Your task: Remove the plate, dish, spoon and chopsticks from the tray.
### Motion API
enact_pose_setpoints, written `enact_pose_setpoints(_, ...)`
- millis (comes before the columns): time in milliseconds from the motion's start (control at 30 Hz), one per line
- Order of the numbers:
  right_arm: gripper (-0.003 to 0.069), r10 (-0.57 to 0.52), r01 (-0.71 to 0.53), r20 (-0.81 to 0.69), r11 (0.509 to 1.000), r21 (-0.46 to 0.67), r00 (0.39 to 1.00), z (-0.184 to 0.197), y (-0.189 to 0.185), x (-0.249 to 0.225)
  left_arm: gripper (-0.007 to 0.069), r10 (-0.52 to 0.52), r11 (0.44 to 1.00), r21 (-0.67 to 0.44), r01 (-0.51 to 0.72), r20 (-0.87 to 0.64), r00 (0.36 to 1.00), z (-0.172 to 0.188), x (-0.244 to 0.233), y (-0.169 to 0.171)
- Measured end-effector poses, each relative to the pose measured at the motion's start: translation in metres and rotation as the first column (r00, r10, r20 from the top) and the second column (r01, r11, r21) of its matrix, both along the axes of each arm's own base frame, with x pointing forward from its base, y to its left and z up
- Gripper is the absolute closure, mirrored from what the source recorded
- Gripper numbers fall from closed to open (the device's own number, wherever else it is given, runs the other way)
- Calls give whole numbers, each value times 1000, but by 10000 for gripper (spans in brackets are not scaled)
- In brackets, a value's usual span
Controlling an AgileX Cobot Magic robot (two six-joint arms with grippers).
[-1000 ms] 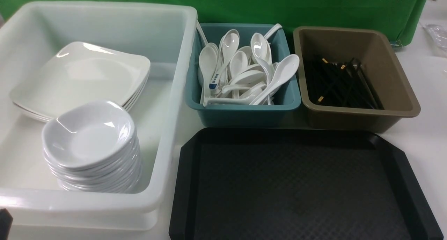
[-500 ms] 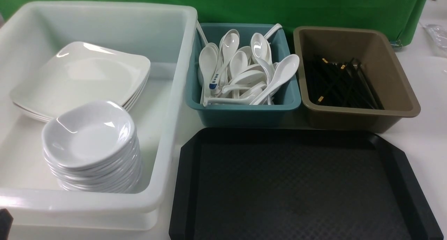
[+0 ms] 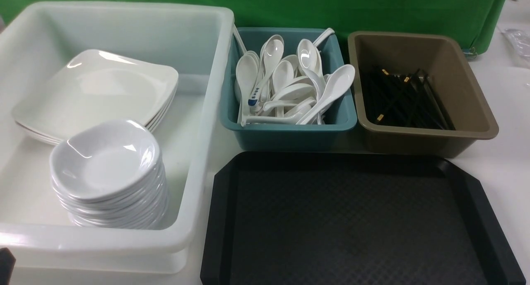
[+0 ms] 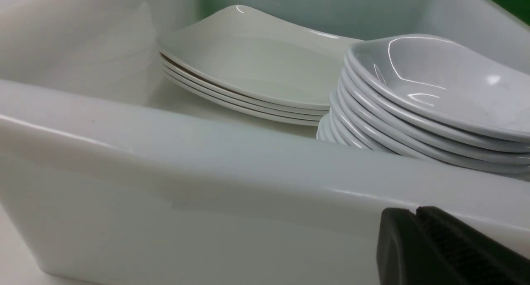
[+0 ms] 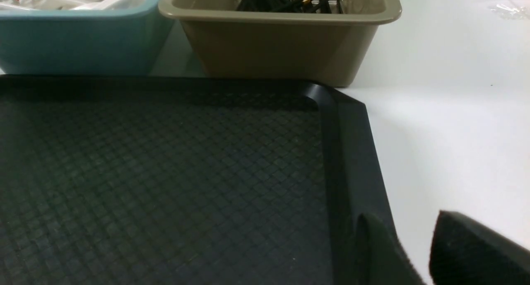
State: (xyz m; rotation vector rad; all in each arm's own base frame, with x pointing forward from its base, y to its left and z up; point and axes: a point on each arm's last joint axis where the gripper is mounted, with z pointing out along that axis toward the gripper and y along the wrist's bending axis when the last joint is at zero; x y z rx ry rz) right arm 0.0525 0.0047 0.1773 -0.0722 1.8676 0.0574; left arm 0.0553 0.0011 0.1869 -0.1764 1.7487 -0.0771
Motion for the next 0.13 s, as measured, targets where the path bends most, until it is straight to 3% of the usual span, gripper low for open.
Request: enact_pose_setpoints(133,418,0,0,0,1000,0,1000,0,0,0,608,0,1000,0,0,0,1000,0,0,0)
